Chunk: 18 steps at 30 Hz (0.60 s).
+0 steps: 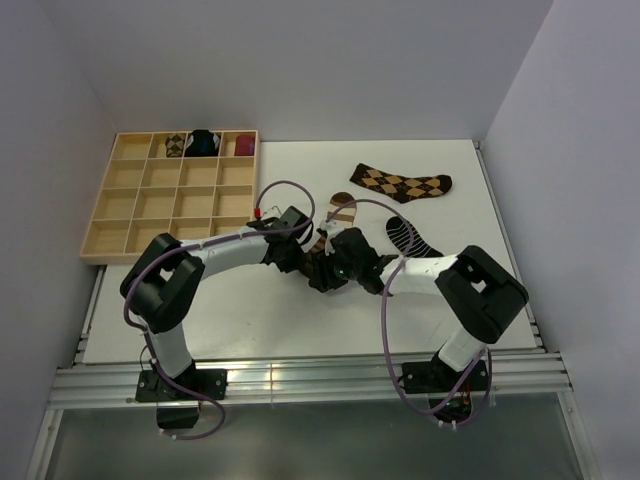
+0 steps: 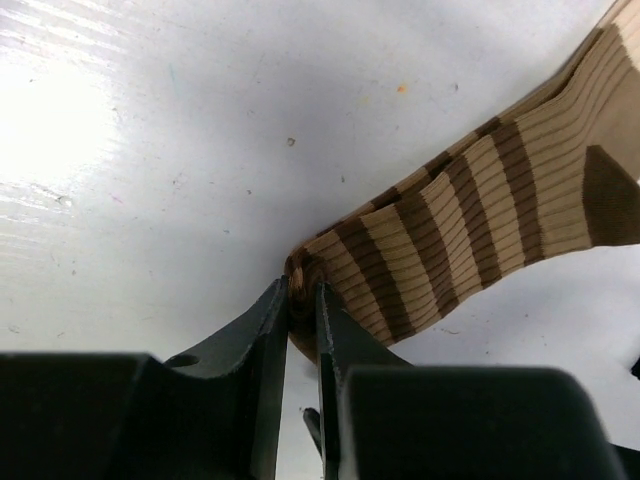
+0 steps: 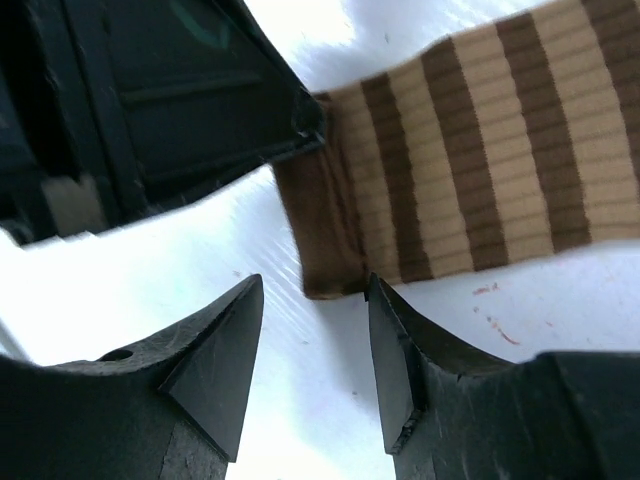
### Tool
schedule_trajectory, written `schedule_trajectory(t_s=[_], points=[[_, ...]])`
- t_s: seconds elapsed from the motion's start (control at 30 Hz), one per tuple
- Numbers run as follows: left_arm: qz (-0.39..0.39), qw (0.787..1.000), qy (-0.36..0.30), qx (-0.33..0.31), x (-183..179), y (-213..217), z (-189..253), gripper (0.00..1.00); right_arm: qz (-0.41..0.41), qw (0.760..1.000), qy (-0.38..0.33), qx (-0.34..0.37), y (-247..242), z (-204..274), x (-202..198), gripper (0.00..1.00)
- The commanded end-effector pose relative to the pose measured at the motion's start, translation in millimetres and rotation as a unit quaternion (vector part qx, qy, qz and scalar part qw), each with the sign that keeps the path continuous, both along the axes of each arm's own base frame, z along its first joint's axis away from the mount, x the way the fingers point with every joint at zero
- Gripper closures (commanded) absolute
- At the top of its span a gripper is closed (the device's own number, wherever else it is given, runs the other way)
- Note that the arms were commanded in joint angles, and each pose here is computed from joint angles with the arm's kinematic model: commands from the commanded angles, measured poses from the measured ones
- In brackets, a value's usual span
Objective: Roll the socks
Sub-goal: Roll the sock at the center of the board.
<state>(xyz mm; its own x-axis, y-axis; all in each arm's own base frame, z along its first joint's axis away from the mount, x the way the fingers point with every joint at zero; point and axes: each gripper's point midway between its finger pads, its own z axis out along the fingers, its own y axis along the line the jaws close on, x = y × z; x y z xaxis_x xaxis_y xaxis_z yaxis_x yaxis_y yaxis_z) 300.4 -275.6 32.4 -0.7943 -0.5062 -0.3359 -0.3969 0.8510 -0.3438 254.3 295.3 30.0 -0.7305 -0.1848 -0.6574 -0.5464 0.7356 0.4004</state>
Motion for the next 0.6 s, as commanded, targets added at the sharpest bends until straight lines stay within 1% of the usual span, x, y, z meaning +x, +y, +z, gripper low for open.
schedule_trajectory(t_s=[0.0,0.1,0.27,0.5,0.57], points=[[-0.012,1.000,0.004,0.015,-0.6,-0.8,3.8,0.80,-0.008,0.996,-0.093,0.002,2.2,18.1,21.6,0.46],[-0.012,1.000,0.007,0.017,-1.1,-1.1,2.7,0.80,-0.009,0.993,-0.120,0.003,2.2,24.9,21.7,0.48],[-0.016,1.000,0.011,0.018,-1.5,-1.8,1.2,0.80,-0.003,0.987,-0.161,0.024,2.6,42.6,17.3,0.49],[-0.017,1.000,0.013,0.019,-2.2,-1.9,0.2,0.80,0.026,0.983,-0.177,0.031,13.9,51.7,12.0,0.53],[-0.016,1.000,0.014,0.018,-2.0,-2.0,-0.2,0.80,0.033,0.984,-0.175,0.024,16.3,47.3,10.7,0.57]])
